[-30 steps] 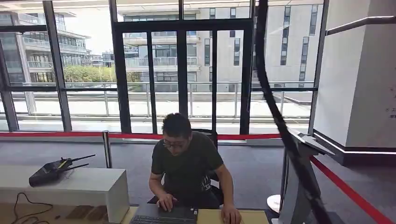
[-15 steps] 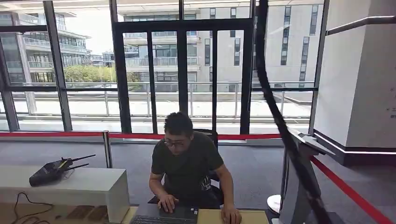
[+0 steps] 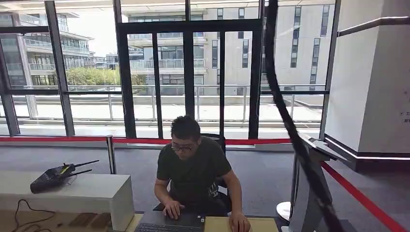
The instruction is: Pass the card to the sensor for recognition and then transmit it.
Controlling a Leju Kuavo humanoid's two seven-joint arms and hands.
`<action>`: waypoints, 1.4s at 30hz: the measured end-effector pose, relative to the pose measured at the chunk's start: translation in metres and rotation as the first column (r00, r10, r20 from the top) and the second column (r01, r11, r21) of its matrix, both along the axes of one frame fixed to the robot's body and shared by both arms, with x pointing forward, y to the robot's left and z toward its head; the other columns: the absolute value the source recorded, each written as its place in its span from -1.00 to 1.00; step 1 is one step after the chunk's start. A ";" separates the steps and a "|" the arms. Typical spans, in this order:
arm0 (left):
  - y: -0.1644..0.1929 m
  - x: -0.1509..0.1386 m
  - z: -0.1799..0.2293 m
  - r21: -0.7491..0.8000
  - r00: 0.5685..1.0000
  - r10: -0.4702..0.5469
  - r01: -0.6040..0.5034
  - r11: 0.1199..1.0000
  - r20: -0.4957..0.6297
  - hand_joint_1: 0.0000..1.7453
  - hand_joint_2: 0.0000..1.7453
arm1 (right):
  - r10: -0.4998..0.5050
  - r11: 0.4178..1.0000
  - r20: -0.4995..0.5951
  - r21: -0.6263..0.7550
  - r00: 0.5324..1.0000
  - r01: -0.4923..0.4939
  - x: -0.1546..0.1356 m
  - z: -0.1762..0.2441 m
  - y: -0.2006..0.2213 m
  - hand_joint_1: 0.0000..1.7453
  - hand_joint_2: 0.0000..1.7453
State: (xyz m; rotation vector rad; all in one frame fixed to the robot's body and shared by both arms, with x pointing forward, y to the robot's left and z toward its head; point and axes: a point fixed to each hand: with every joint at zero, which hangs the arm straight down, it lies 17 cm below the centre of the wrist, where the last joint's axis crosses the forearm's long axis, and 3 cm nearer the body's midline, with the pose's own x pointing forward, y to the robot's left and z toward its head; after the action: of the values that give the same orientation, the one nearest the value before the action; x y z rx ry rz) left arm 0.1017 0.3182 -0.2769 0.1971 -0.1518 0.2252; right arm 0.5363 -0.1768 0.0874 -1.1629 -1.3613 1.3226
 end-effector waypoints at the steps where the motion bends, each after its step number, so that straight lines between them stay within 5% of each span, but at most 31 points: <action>1: 0.000 0.000 0.000 -0.002 1.000 -0.004 0.004 1.000 0.001 -1.00 1.00 | -0.004 1.000 0.001 0.001 1.000 0.004 0.000 -0.001 -0.003 -1.00 1.00; 15: 0.004 0.001 0.000 -0.008 0.999 -0.033 0.033 0.999 0.006 -1.00 1.00 | -0.056 0.998 -0.023 -0.026 0.998 0.055 0.001 -0.020 -0.033 -1.00 1.00; 16: 0.004 0.002 0.000 -0.009 0.999 -0.037 0.037 0.999 0.007 -1.00 -1.00 | -0.059 0.998 -0.021 -0.028 0.998 0.058 0.001 -0.020 -0.035 -1.00 1.00; 42: 0.007 0.004 0.001 -0.003 0.997 -0.079 0.079 0.997 0.020 -1.00 -1.00 | -0.103 0.990 -0.021 -0.100 0.994 0.101 0.010 -0.030 -0.062 -1.00 1.00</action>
State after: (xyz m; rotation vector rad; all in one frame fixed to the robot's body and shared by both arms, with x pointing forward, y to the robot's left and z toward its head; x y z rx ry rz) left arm 0.1054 0.3252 -0.2760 0.1843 -0.1781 0.1490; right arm 0.5466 -0.2390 0.0570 -1.2606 -1.2135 1.3391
